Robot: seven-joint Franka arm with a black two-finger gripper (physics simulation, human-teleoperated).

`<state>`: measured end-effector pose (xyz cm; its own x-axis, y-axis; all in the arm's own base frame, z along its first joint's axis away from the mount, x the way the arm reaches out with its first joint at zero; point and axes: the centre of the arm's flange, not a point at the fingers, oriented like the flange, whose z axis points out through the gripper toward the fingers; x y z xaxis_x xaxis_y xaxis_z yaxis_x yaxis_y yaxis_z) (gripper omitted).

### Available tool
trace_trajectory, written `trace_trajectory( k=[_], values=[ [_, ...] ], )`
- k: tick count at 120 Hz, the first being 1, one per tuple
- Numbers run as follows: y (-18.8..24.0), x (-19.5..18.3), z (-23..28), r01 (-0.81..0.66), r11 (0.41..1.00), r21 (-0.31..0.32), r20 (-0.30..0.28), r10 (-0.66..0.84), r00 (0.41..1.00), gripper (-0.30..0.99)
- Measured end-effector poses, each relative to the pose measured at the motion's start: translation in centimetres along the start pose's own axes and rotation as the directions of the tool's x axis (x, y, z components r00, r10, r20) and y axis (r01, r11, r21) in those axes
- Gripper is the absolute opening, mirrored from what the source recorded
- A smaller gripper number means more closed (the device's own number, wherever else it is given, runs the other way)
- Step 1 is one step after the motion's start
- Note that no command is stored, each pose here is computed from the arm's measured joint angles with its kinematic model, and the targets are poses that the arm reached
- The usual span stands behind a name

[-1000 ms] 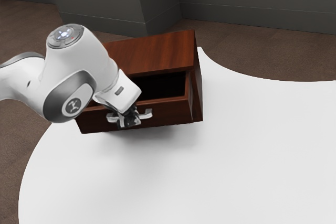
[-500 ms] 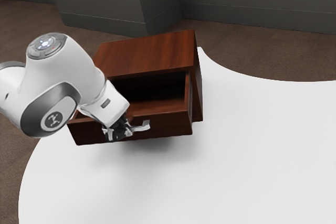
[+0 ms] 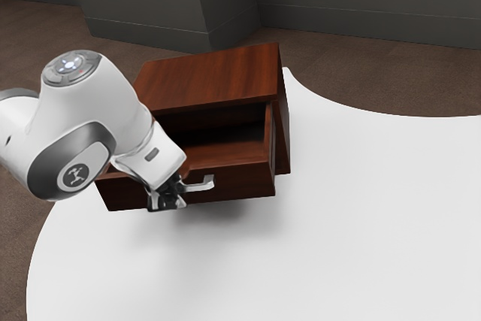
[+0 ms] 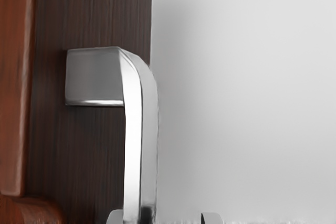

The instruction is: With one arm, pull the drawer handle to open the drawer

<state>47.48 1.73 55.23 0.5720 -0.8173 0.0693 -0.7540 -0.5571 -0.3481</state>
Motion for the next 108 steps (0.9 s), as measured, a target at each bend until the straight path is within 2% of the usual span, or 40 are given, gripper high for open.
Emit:
trace_trajectory(
  k=[21, 36, 49, 62, 74, 93, 108],
  values=[
    [-0.1, 0.4, -2.6, 0.004, 1.0, 0.015, -0.012, -0.004, 1.0, 0.04],
    [-1.4, 1.4, -8.2, 0.013, 0.998, 0.055, -0.05, -0.011, 0.999, 0.13],
    [-2.7, 1.5, -11.4, 0.032, 0.998, 0.052, -0.054, -0.029, 0.998, 0.22],
    [-4.7, 2.4, -11.9, 0.062, 0.998, -0.023, -0.036, -0.063, 0.997, 0.4],
    [-6.6, 3.7, -12.5, 0.093, 0.992, -0.085, -0.028, -0.095, 0.995, 0.51],
    [-8.3, 2.3, -10.7, 0.245, 0.943, -0.225, 0.036, -0.244, 0.969, 0.61],
    [-7.8, 2.1, -10.4, 0.323, 0.904, -0.279, 0.073, -0.315, 0.946, 0.64]
  ],
)
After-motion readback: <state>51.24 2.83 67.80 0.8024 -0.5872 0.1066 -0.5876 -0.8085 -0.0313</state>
